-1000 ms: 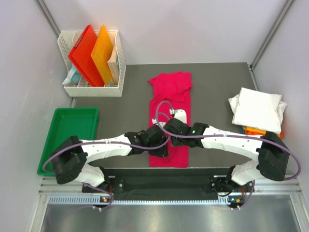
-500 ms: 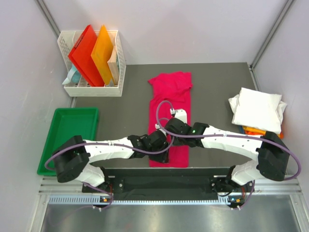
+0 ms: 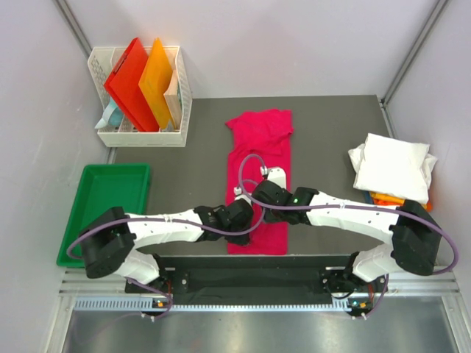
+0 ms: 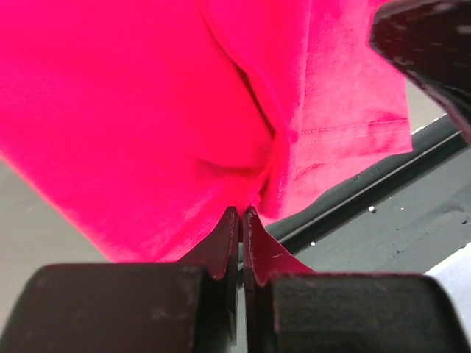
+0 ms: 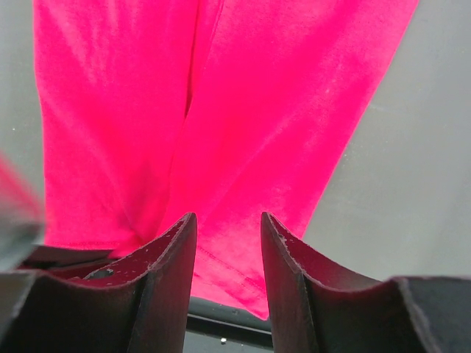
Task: Fold and stack the t-shirts
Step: Rotate the tshirt 90 degrees
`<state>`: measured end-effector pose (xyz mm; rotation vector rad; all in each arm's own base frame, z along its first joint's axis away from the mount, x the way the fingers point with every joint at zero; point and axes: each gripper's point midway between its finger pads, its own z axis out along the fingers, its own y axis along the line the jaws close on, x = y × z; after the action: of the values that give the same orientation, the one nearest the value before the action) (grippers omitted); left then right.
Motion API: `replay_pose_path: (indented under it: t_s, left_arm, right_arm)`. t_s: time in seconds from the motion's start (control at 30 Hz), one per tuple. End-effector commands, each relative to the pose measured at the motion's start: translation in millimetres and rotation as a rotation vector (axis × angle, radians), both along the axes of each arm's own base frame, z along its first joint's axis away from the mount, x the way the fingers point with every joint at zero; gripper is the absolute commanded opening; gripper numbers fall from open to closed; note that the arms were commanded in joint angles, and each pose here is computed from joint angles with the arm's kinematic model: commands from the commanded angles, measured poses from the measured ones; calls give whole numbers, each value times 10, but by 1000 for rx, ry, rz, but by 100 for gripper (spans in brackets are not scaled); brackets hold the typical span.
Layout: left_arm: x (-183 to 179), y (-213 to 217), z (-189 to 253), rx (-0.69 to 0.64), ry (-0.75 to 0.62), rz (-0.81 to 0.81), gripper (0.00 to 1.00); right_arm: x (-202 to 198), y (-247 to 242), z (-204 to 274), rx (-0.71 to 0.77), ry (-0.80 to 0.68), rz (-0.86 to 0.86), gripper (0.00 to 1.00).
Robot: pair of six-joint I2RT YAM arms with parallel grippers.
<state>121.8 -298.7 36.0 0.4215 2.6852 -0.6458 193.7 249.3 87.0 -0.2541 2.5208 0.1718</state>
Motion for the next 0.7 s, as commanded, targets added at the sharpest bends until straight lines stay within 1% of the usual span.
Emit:
replay_pose_path:
  t_s: [0.0, 0.07, 0.2, 0.3, 0.33, 0.37, 0.43, 0.47, 0.53, 0.57, 0.6, 0.67]
  left_arm:
    - [152, 11, 375, -46, -109, 48, 0]
    - [158, 24, 506, -69, -128, 53, 0]
    - [147, 103, 591, -61, -132, 68, 0]
    - [131, 127, 622, -66, -134, 74, 0]
    - [127, 134, 648, -72, -135, 76, 0]
    - [122, 133, 663, -75, -138, 76, 0]
    - [122, 153, 699, -74, -145, 82, 0]
    - [126, 147, 739, -79, -151, 84, 0]
    - [125, 161, 802, -89, -159, 90, 0]
    - [127, 166, 839, -91, -166, 91, 0]
    - [130, 171, 863, -97, -170, 95, 0]
    - [122, 166, 931, -116, -176, 91, 0]
  right_arm:
    - [72, 52, 58, 34, -25, -1, 41]
    - [81, 65, 44, 32, -22, 3, 41]
    - [72, 108, 1, 35, -9, 18, 40]
    - [55, 167, -34, 52, 7, 31, 36]
    - [36, 167, -80, 49, 17, 37, 33]
    - [24, 173, -110, 51, 27, 40, 25]
    - [-52, 188, -222, 53, 67, 57, 18]
    - [-71, 186, -251, 55, 77, 56, 11]
    - [-141, 163, -326, 57, 104, 61, 6]
    - [-168, 153, -356, 62, 114, 60, 2]
    - [-182, 168, -365, 76, 118, 63, 0]
    - [-252, 136, -460, 75, 144, 65, 0]
